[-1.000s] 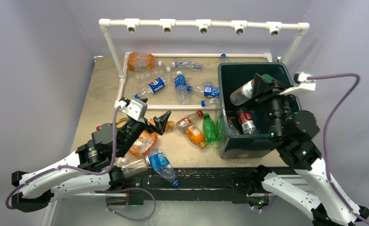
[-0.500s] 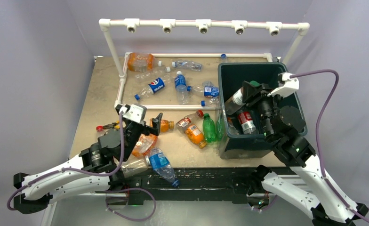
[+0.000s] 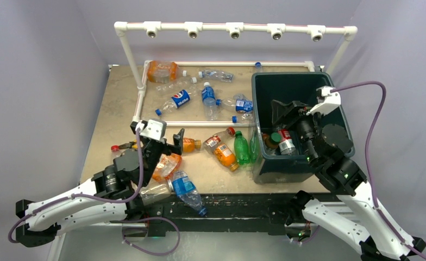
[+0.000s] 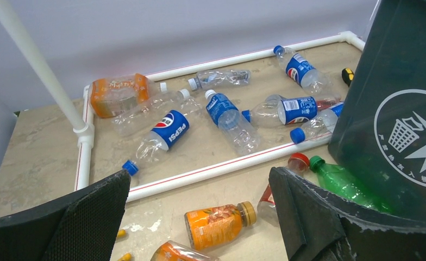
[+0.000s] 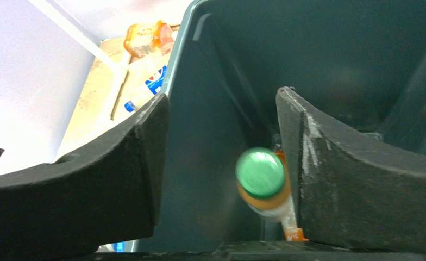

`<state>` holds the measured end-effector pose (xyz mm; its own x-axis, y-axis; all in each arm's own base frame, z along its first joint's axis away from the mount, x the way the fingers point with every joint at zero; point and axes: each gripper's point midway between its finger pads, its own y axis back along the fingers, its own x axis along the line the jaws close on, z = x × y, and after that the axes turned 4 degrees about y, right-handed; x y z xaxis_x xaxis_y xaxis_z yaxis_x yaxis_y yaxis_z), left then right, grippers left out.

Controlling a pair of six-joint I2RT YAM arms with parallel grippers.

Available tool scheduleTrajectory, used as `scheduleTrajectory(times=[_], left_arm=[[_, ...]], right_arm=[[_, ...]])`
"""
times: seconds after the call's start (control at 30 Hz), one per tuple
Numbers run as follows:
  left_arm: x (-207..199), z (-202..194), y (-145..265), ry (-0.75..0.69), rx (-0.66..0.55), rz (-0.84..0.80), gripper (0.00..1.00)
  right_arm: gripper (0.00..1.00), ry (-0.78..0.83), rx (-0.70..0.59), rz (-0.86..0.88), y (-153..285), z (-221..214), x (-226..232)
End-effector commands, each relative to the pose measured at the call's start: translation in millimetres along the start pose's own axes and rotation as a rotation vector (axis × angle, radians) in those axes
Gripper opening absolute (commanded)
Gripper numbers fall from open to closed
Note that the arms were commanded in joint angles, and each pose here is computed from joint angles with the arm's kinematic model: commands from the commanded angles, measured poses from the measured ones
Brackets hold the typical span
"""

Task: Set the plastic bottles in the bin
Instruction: Place the plastic bottle in the trash bin, then pick up the plastic bottle at the center of the board.

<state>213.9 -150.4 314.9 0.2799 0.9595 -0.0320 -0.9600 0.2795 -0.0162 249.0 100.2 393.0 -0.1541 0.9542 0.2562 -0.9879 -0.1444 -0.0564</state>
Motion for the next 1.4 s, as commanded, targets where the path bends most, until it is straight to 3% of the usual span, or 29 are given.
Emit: scheduleTrajectory(times=[0.0,0.13,0.43,0.57,1.07,1.37], left_arm=[[5,-3,-2,-0.018,0.008,0.035,0.99],[7,-4,-3,-0.02,0.013,0.06,0.99],[3,-7,-7,0.045,0.013,0.079,0.99],[-11,-12,-11,0.046,0.044,0.03,0.99],[-44,-59,-31,-0.088,0.239,0.017,0.99],[-60,-97,-35,0.238,0.377,0.013,0.95]], right_arm=[[0.82,-0.03,-0.036,0.042,7,24,8],[0.86,-0.021,-0.06,0.136,15,36,21],[0.89,-0.031,-0.222,0.749,87,73,104],[0.89,0.021,-0.158,0.93,102,64,131],[0.89,-0.013,-0.155,0.908,103,38,120],[0.89,-0.029,-0.159,0.877,106,34,111]])
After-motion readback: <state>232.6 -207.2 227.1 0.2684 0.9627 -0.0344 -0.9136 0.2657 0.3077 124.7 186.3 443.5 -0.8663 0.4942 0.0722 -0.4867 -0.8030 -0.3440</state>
